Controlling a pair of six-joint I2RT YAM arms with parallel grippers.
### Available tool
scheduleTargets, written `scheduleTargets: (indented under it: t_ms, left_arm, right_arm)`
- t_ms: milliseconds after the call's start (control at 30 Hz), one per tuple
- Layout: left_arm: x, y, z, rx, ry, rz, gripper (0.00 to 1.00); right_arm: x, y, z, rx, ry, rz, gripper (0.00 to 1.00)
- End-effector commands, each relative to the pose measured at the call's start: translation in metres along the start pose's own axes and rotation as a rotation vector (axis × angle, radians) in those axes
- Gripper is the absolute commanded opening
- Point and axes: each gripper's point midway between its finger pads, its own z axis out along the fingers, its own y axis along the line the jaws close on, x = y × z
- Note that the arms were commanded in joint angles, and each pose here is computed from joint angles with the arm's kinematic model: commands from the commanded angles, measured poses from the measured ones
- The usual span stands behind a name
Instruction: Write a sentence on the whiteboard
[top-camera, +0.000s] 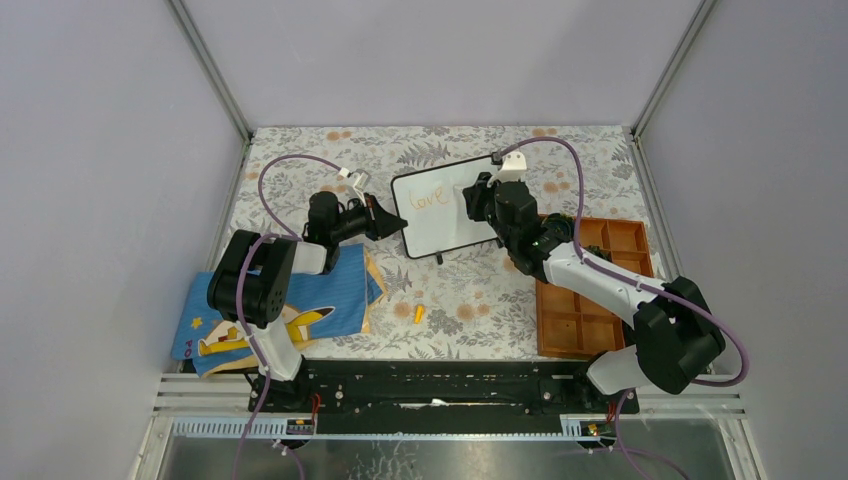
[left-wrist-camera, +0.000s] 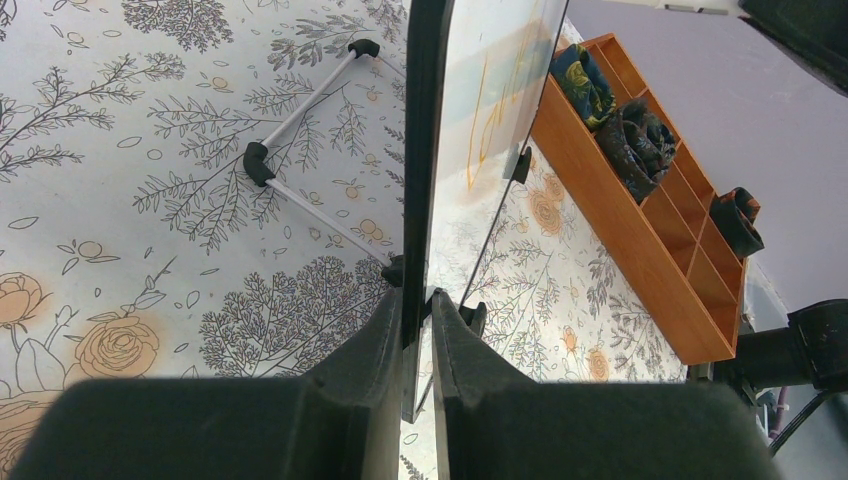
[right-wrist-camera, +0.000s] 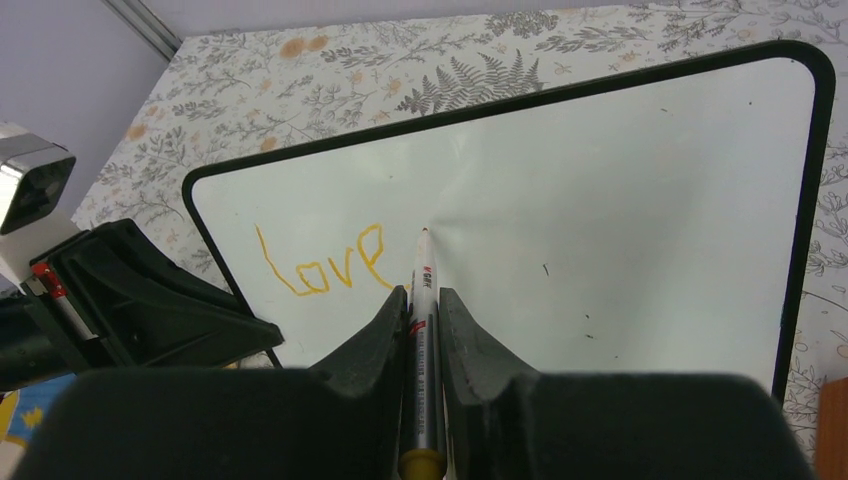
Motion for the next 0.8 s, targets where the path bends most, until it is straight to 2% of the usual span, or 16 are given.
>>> scheduleTargets:
  t_ms: [0, 767]
  left_arm:
    - [0.01, 0.007, 0.001, -0.033, 0.032, -0.002, 0.0]
    - [0.01, 0.006, 0.002, -0.031, 0.034, 0.003, 0.0]
  right_arm:
    - [-0.041, 0.012, -0.002, -0.033, -0.132, 0.022, 0.0]
    - [-0.028, 0.001, 0.013, 0.021, -0.08, 0.024, 0.0]
